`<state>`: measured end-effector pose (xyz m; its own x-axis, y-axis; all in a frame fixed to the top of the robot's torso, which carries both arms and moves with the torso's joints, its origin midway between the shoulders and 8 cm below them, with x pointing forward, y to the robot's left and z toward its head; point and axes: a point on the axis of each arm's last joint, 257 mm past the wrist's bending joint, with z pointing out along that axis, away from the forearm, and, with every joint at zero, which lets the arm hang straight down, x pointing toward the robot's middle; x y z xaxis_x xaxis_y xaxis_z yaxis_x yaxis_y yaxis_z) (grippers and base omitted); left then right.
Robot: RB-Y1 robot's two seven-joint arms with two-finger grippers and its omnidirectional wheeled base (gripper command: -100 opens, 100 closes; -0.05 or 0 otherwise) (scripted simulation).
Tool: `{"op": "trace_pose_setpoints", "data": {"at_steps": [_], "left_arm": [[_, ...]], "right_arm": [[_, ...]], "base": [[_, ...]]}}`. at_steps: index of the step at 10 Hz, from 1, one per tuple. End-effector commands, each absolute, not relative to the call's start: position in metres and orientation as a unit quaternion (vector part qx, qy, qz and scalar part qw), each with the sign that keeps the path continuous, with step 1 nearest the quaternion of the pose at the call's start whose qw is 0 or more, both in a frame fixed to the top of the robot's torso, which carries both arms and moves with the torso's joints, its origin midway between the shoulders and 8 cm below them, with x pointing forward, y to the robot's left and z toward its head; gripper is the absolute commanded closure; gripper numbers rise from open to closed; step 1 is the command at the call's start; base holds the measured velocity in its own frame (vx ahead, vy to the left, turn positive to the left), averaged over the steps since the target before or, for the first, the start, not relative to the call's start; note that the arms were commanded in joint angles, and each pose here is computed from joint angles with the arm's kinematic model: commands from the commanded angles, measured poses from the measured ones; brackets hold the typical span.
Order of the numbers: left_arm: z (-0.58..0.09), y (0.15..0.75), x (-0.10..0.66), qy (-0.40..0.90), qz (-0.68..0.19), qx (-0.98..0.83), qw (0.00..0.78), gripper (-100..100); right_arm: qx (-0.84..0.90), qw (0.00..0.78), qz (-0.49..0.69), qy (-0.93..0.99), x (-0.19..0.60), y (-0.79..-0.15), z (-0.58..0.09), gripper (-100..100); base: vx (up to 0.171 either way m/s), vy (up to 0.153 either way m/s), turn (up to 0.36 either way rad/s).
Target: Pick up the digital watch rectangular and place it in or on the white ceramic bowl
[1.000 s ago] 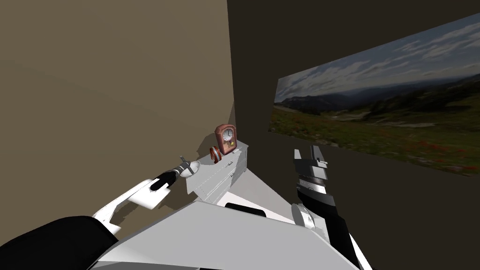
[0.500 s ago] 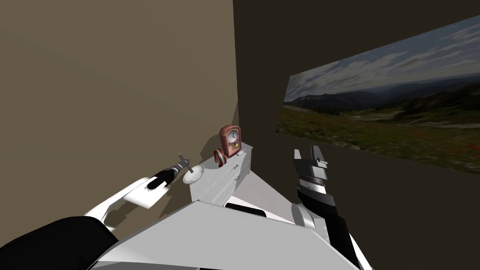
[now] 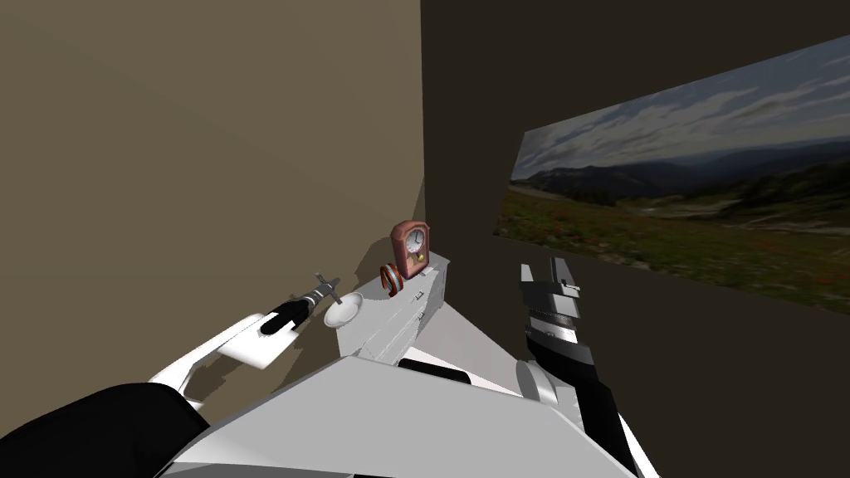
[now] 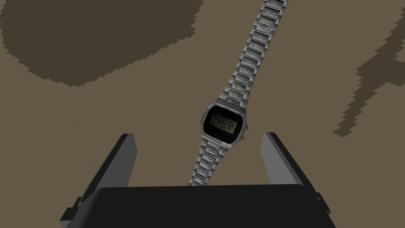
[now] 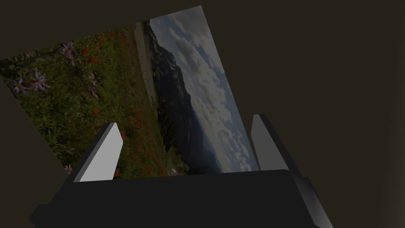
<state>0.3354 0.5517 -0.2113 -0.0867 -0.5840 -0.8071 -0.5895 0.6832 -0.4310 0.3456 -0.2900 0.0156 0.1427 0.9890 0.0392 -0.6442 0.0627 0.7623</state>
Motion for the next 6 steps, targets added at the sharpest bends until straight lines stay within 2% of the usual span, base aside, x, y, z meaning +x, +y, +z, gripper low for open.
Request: {"op": "trace_pose_setpoints", "data": {"at_steps": [1, 2, 3, 6], "left_arm": [[-0.211, 0.552, 0.335, 0.737, 0.003, -0.398, 0.546, -100], [-0.211, 0.552, 0.335, 0.737, 0.003, -0.398, 0.546, 0], [-0.199, 0.547, 0.334, 0.736, 0.002, -0.398, 0.547, -100], [-0.181, 0.538, 0.333, 0.737, 0.001, -0.396, 0.548, -100]], "right_arm": [[0.329, 0.680, 0.600, 0.262, 0.346, -0.290, 0.016, 0], [0.329, 0.680, 0.600, 0.262, 0.346, -0.290, 0.016, 0], [0.329, 0.680, 0.600, 0.262, 0.346, -0.290, 0.016, 0], [0.329, 0.680, 0.600, 0.262, 0.346, -0.290, 0.016, 0]], "base": [[0.000, 0.000, 0.000], [0.000, 0.000, 0.000], [0.011, 0.018, 0.023], [0.018, 0.034, 0.019]]}}
